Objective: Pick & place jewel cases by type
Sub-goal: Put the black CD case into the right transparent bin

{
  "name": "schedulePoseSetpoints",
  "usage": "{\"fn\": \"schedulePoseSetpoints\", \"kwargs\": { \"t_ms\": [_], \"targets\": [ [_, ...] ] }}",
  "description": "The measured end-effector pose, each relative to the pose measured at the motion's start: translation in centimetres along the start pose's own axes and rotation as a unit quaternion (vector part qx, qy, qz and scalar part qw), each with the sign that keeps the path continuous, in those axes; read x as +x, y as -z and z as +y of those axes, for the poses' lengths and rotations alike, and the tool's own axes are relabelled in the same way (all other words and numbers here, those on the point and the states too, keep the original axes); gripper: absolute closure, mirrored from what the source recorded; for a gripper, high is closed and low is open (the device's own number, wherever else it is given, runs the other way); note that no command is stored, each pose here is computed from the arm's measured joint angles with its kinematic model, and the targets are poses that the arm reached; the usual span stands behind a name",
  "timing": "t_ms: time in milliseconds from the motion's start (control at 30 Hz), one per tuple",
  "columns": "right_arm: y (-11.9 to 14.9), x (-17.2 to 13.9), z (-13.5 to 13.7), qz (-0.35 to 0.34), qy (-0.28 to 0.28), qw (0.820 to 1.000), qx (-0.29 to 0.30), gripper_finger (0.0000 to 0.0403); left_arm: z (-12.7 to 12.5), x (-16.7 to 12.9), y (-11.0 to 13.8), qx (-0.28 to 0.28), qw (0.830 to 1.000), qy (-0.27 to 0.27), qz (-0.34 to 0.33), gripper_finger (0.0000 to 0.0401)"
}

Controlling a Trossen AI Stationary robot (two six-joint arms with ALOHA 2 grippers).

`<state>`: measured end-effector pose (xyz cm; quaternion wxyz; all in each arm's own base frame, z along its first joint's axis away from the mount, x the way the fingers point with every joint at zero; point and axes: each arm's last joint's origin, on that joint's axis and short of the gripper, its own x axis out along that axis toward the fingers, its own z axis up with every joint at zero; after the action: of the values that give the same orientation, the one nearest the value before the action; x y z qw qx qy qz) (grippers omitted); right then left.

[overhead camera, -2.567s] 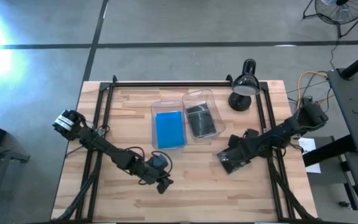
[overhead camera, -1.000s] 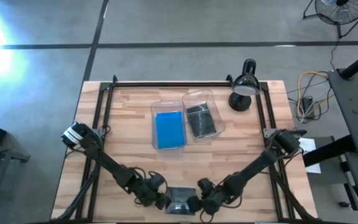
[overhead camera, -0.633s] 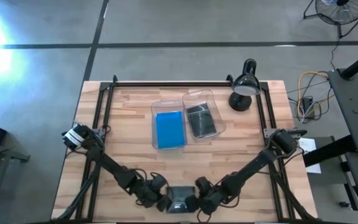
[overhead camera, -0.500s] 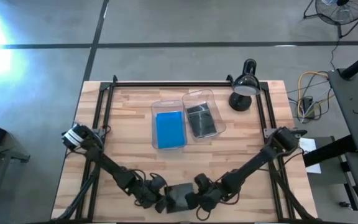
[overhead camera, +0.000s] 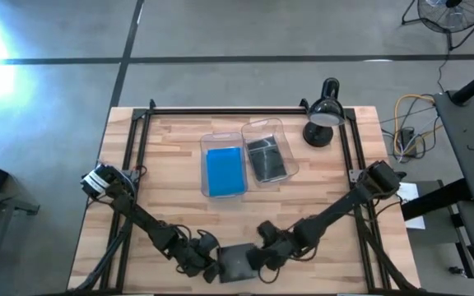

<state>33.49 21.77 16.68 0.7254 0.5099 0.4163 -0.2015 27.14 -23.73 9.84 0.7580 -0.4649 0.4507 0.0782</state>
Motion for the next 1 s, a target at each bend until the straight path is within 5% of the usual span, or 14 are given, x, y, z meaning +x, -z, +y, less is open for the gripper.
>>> {"fn": "schedulePoseSetpoints", "kwargs": {
  "t_ms": [133,367,767,1000],
  "targets": [
    [1.0,-0.4,-2.3,0.025,0.112,0.993,0.006,0.0143,0.0,0.0,0.0,-0.001,1.0,0.0,0.002,0.0208],
    [1.5,0.2,-0.2,0.037,-0.012,0.999,0.008,0.0145,-0.3,0.1,-0.5,-0.059,0.998,0.02,-0.009,0.0208],
    [2.7,2.6,-1.7,0.077,0.031,0.997,0.0,0.0154,-1.0,0.0,-1.9,-0.067,0.995,0.06,-0.045,0.0208],
    [2.8,2.8,-2.3,0.086,0.036,0.995,-0.04,0.0154,-2.5,-1.4,-3.4,-0.012,0.984,0.091,-0.153,0.0208]
  ]
}}
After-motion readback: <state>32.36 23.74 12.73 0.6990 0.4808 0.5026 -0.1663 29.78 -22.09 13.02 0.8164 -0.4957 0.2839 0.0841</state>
